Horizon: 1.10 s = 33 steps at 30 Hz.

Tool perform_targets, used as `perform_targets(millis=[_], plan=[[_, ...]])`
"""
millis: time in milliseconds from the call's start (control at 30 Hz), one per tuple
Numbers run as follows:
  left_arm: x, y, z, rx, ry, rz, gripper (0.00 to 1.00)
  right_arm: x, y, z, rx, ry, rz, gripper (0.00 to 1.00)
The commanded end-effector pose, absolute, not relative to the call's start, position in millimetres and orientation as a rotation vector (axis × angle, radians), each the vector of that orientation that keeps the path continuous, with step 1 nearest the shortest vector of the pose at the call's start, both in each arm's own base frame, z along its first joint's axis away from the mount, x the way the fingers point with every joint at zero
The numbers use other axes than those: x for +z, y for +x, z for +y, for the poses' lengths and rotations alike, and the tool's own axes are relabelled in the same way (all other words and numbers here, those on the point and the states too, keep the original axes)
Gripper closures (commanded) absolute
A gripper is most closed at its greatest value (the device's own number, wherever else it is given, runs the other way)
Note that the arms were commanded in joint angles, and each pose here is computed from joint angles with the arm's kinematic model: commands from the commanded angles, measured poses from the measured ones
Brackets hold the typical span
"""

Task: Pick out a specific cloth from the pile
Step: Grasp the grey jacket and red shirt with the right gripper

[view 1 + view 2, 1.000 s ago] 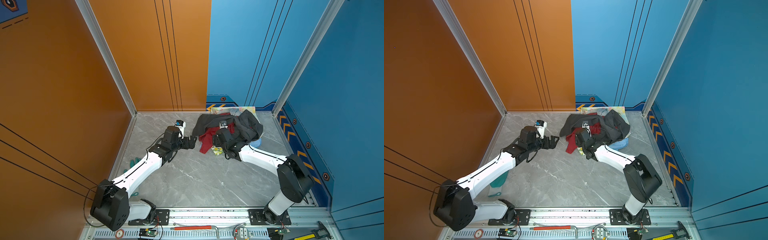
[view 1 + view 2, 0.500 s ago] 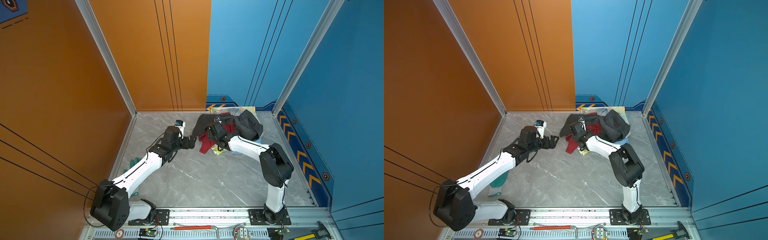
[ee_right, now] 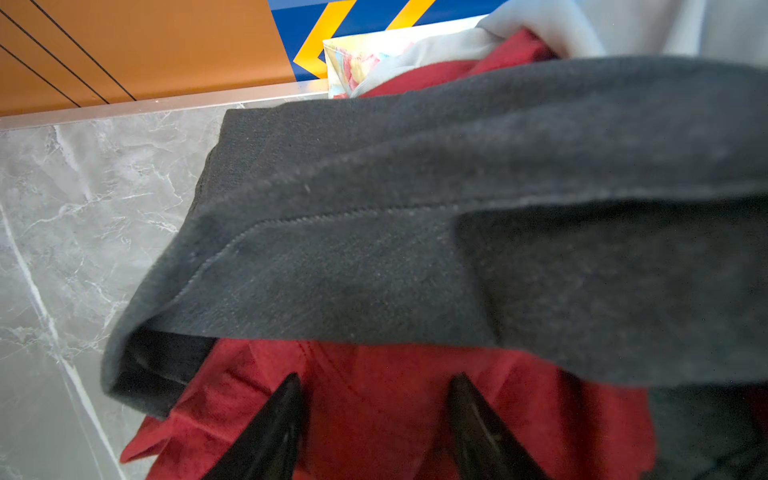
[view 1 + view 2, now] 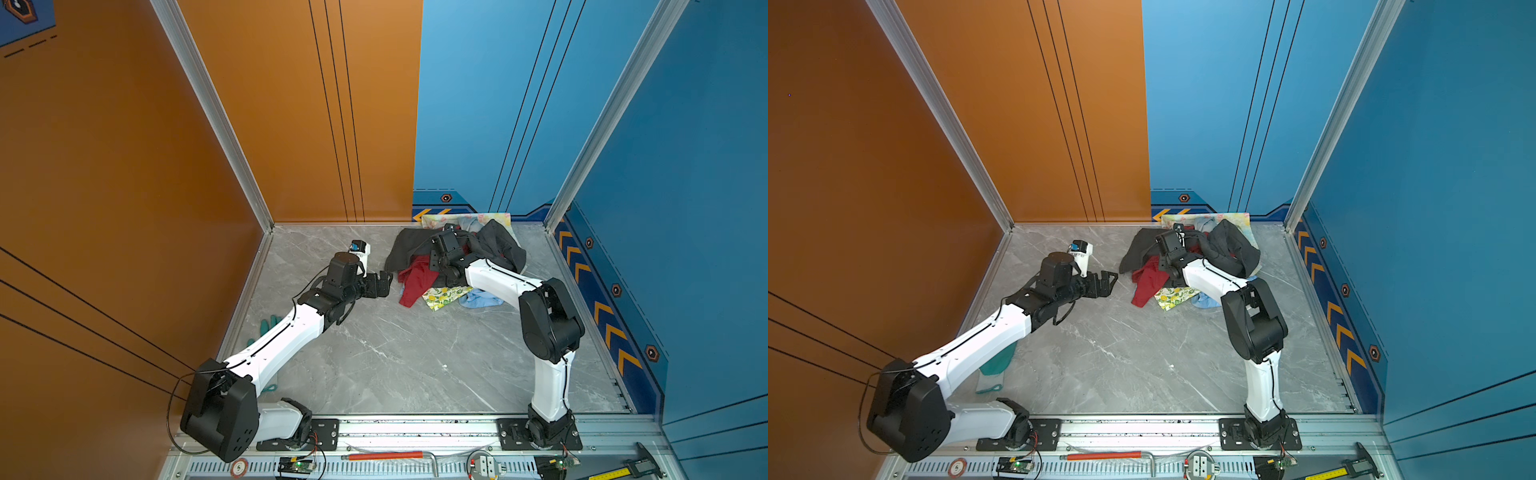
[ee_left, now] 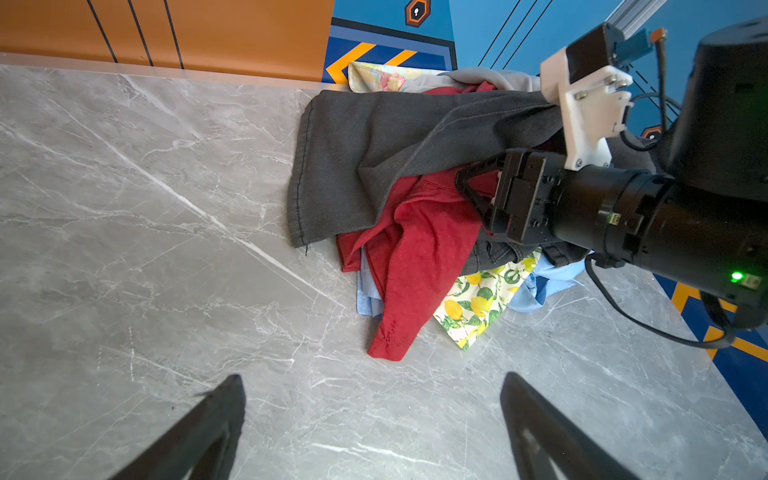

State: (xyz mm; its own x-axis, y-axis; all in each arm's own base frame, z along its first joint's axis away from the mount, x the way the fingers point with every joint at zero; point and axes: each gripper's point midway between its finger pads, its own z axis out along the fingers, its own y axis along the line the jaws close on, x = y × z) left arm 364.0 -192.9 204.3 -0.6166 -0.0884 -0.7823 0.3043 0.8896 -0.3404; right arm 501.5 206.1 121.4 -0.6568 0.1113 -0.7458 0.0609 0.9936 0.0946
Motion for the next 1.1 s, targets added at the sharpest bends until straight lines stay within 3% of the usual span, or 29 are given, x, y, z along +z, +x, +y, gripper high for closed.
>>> perform_targets(millis=[0, 67, 200, 367, 1067], plan=[[210, 364, -194, -0.57, 0.156, 2.152, 0.04, 112, 505, 206, 0.07, 0.12, 2.329, 0.47], [210, 364, -194, -0.57, 0.156, 2.153, 0.04, 109, 508, 205, 0.058, 0.12, 2.334, 0.53], [209, 364, -194, -0.568, 0.155, 2.155, 0.04, 109, 512, 201, 0.054, 0.125, 2.336, 0.78], [210, 364, -193, -0.559, 0.16, 2.148, 0.04, 137, 513, 203, 0.053, 0.088, 2.285, 1.0], [206, 365, -192, -0.536, 0.162, 2.156, 0.05, 345, 496, 161, 0.152, 0.174, 1.908, 1.0]])
